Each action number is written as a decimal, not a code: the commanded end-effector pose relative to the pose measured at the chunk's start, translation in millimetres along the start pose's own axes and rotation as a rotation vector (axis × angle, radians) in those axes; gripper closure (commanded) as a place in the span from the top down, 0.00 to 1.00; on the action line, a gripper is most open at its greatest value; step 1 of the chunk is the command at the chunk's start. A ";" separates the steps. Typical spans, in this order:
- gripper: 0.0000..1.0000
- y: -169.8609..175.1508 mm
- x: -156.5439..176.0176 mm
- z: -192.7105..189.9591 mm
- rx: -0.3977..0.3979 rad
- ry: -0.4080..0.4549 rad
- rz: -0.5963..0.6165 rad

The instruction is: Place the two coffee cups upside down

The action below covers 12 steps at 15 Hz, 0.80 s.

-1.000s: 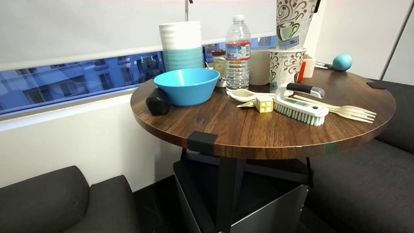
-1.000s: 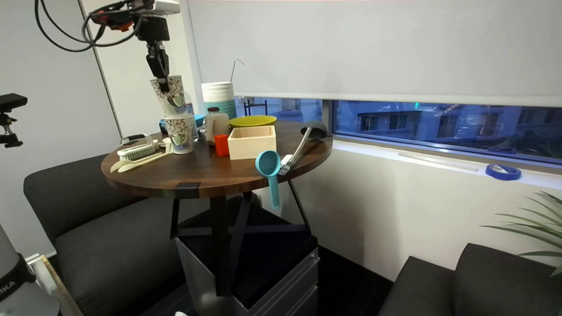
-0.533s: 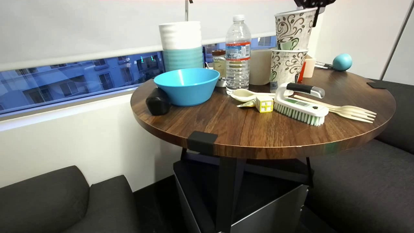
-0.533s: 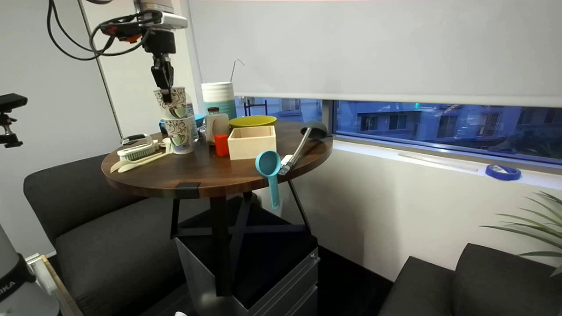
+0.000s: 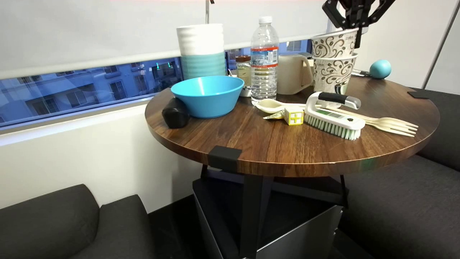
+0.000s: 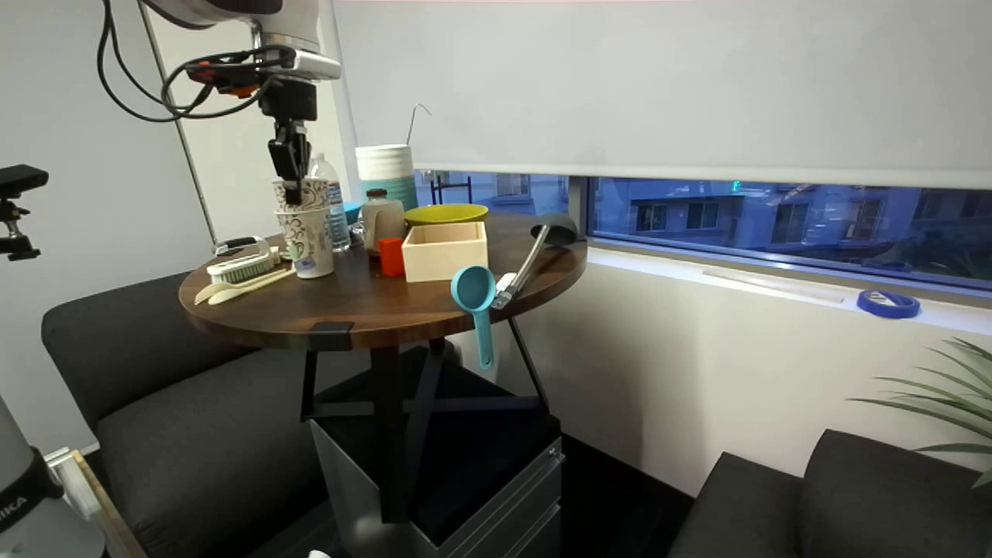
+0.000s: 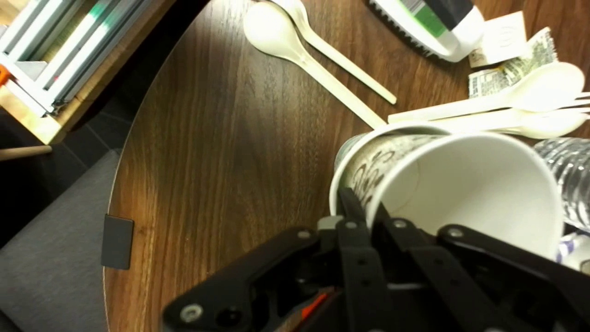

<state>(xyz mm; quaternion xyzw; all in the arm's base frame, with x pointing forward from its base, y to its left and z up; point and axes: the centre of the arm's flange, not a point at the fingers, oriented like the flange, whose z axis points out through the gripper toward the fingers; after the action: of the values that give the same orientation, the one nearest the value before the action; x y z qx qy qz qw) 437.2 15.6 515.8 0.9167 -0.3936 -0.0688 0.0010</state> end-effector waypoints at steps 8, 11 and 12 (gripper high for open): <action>0.80 23.7 -15.3 36.1 -0.133 -0.102 0.034; 0.99 28.8 -19.5 45.4 -0.168 -0.137 0.041; 1.00 31.8 -20.4 50.0 -0.181 -0.160 0.039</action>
<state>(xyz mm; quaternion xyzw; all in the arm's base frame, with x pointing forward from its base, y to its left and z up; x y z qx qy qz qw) 408.8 9.7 475.8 0.9020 -0.3995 -0.1594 0.0370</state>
